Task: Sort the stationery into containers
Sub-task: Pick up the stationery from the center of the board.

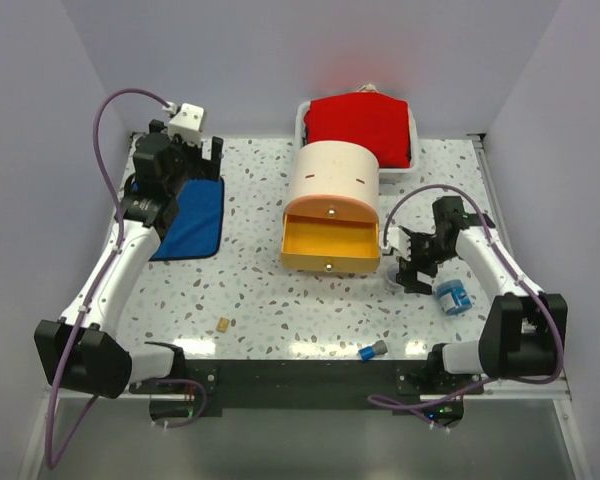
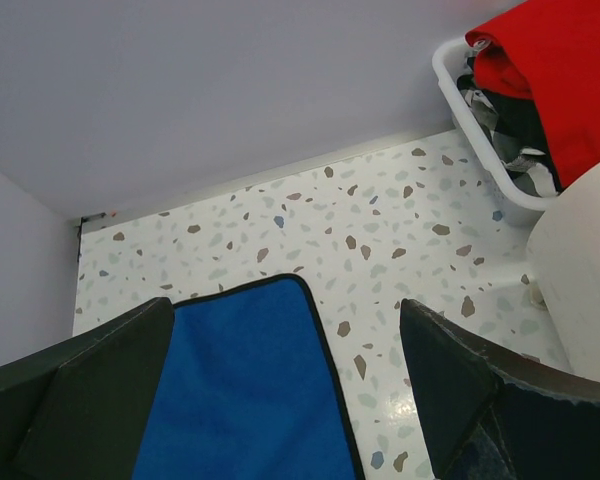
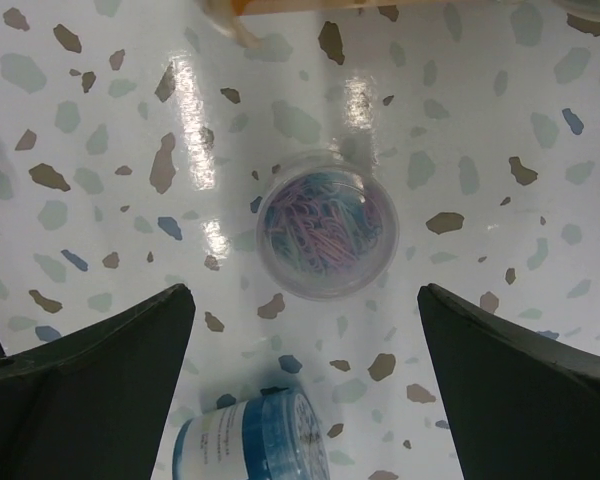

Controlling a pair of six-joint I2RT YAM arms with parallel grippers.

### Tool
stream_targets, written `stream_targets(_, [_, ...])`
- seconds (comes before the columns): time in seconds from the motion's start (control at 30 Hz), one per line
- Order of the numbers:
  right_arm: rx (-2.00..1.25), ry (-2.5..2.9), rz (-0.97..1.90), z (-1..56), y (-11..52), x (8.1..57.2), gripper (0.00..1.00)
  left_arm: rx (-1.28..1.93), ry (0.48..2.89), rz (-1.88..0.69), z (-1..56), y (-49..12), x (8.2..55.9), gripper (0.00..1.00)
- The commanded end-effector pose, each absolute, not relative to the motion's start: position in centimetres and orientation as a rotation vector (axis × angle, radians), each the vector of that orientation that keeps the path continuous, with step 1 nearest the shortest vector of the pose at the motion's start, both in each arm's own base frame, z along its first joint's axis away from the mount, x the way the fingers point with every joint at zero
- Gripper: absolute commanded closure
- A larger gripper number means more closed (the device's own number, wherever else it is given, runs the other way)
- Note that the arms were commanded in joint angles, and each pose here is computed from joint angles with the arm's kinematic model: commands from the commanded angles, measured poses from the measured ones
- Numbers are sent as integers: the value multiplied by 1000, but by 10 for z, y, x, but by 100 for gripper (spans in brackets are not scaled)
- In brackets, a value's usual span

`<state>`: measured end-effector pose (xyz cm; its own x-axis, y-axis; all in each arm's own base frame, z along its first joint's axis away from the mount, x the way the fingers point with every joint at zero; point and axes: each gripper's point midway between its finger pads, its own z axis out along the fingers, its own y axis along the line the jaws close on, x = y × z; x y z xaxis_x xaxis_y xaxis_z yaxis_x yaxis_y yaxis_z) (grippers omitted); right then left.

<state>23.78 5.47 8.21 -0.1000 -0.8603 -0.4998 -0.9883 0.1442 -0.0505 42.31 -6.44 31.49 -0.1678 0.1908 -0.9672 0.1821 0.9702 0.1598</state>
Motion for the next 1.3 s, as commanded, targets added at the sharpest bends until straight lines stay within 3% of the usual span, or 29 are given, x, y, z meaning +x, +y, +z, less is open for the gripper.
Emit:
stream_targets(0.0, [-1749,1989,410,81,59,265,1,252,1664,-16,342,-65,430,0])
stream_targets(0.67, [-1812,1937,517,60,77,260,1,253,1706,-14,321,-64,437,0])
stream_targets(0.83, [-1805,1953,537,53,79,257,10,252,1710,-15,320,-65,438,0])
stream_targets(0.93, [-1808,1969,553,52,79,254,25,252,1712,-15,319,-65,439,0])
stream_targets(1.03, [-1815,1967,558,54,79,251,47,250,1714,-17,318,-65,438,0])
stream_targets(1.13, [-1831,1960,534,61,76,247,73,264,1713,-42,317,-69,438,0])
stream_targets(1.17, [-1831,1957,527,63,75,246,87,261,1711,-49,318,-70,438,0])
stream_targets(1.23, [-1831,1946,497,73,73,242,100,260,1702,-60,320,-72,438,0])
stream_targets(1.27, [-1830,1935,480,79,73,241,100,255,1699,-66,321,-72,438,1])
